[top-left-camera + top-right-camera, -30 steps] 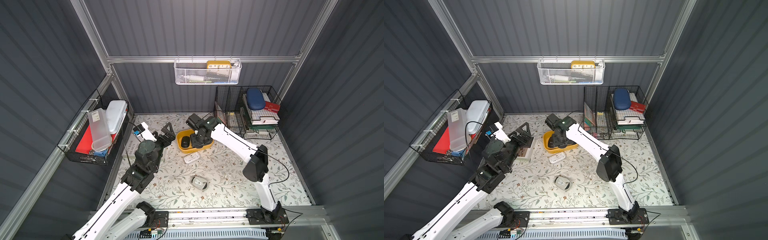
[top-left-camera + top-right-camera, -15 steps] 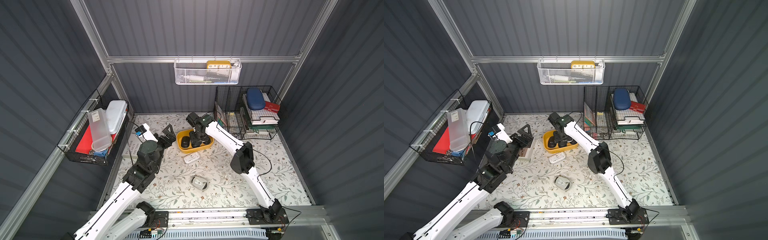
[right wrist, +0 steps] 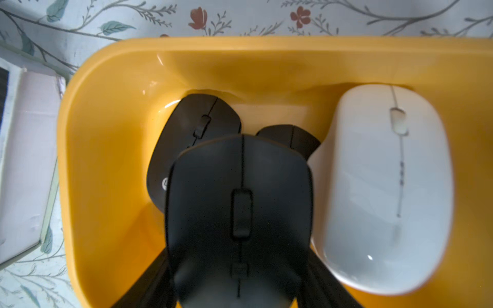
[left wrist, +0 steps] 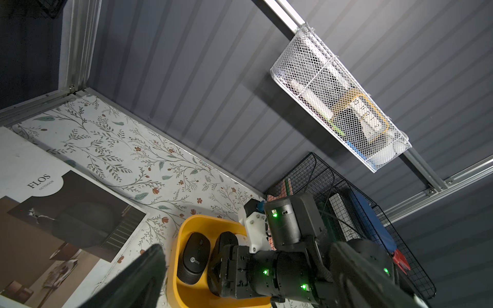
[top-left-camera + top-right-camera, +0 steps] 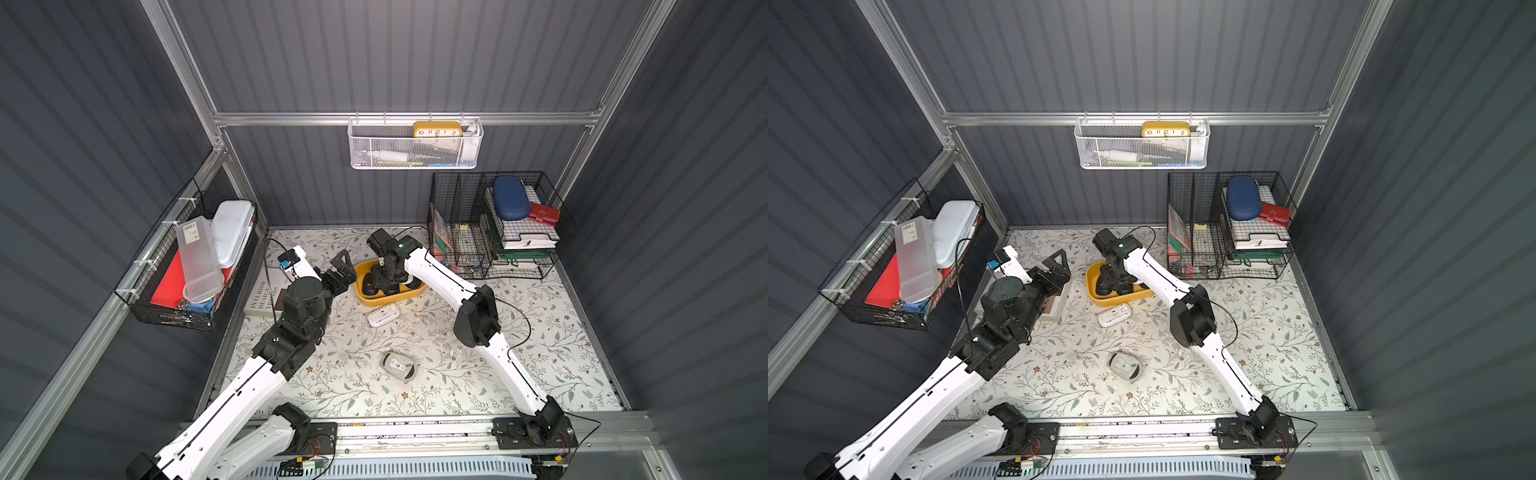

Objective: Put the mouse in the storage box
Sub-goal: Place the mouse in the storage box.

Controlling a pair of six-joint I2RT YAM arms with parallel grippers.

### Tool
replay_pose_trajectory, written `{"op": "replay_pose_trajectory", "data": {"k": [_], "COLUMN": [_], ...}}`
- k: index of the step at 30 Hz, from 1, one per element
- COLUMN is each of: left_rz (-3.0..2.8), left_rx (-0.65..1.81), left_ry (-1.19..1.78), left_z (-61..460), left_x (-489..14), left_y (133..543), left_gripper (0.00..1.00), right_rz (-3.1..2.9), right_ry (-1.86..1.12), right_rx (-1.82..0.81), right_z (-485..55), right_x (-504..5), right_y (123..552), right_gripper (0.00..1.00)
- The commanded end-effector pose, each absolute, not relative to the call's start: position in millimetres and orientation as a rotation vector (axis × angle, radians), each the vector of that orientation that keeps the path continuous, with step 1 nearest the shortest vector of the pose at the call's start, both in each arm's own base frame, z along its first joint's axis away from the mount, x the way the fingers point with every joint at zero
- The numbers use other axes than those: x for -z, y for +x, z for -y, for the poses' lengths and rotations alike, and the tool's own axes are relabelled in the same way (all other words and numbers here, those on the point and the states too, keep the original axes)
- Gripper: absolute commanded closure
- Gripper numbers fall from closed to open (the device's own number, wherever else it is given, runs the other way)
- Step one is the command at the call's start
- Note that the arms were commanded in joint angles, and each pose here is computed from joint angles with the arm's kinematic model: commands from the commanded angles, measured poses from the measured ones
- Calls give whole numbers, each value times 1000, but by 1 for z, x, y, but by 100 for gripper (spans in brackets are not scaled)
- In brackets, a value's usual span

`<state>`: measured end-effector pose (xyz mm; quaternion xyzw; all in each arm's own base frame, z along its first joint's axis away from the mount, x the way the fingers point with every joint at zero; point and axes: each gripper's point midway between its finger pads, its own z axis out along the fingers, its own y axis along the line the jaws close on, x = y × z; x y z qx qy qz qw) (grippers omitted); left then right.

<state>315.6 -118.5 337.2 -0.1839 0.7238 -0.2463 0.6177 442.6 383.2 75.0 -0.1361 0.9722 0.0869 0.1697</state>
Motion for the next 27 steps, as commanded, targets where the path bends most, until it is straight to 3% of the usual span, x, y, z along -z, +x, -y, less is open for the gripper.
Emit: {"op": "replay_pose_trajectory", "data": {"k": [1, 7, 13, 16, 27], "left_rz": [-1637, -1639, -1642, -1650, -1919], "left_rx": [587, 583, 584, 590, 637], "left_ry": [-436, -445, -445, -441, -419], "left_z": [118, 116, 115, 118, 154], "left_x": [-347, -345, -345, -345, -303], "left_y": [316, 314, 314, 315, 327], "left_gripper": [1, 1, 1, 1, 1], "right_rz": [-2723, -2729, -2715, -2693, -2599], "right_ry": [-411, -427, -409, -404, -372], "right_rx": [-255, -227, -227, -245, -305], "right_z": [-389, -389, -388, -389, -366], "right_x": [-74, -59, -68, -82, -158], "right_y": [451, 453, 455, 456, 436], "right_gripper": [38, 36, 16, 12, 10]}}
